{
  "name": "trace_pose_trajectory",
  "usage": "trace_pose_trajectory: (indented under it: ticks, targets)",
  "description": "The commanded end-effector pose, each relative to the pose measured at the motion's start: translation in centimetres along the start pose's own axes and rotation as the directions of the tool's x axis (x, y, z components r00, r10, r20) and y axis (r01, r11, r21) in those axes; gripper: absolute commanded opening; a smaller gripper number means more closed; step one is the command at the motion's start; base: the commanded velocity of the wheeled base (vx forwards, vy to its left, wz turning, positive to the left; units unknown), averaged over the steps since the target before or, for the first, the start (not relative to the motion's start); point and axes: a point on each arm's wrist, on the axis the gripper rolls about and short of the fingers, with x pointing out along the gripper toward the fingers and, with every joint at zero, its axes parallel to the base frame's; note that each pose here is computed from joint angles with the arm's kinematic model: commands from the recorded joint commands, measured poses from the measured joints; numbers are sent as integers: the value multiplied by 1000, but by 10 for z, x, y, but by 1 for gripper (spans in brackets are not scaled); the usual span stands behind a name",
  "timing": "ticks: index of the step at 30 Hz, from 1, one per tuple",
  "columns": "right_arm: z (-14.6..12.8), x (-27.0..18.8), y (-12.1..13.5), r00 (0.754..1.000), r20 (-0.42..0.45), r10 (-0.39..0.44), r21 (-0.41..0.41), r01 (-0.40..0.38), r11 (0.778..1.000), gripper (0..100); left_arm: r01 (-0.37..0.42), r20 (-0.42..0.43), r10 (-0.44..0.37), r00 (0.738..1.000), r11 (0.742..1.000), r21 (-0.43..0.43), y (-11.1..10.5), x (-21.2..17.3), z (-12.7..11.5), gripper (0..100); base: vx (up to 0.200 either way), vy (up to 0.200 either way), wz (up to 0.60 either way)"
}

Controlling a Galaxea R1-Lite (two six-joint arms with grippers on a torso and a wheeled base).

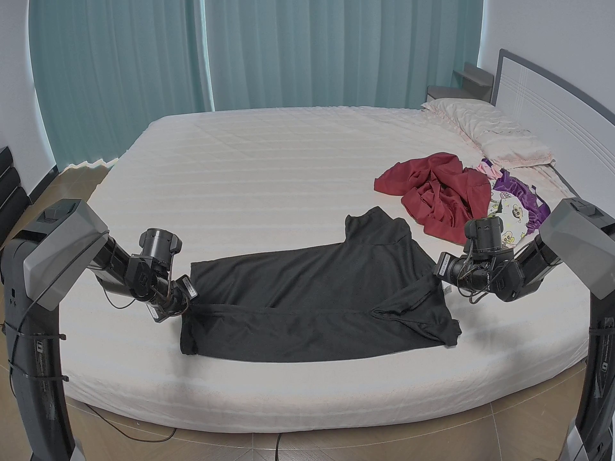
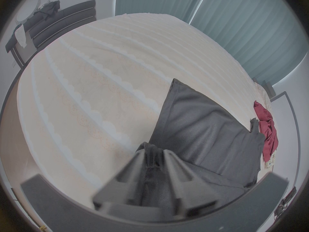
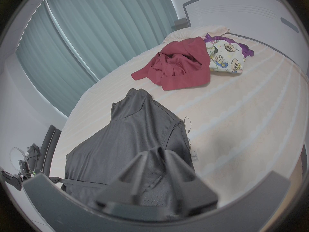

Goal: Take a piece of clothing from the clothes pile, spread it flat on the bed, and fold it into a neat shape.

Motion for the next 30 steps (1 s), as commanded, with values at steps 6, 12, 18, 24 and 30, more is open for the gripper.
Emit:
trace_pose_trajectory:
  ticks: [6, 12, 18, 24, 30]
  targets:
    - [1, 8, 1, 1000, -1, 0, 171, 1, 985, 100, -22, -19, 22, 1000, 999, -31, 8, 3, -3, 100, 0, 0, 0]
    - [5, -9, 21, 999, -5, 32, 316, -29, 948, 100, 87, -69, -98, 993, 986, -143, 16, -55, -4, 100, 0, 0, 0]
    - [-16, 6, 39, 995, -95, 8, 371, 28, 928, 100, 125, -152, -173, 973, 951, -281, 19, -82, -25, 100, 0, 0, 0]
    - [-31, 27, 38, 993, -85, -86, 345, 111, 932, 100, 126, -189, -192, 963, 941, -313, 16, -65, -41, 100, 0, 0, 0]
    - [-37, 37, 29, 989, -96, -115, 348, 142, 927, 100, 147, -177, -208, 962, 942, -303, 21, -57, -55, 100, 0, 0, 0]
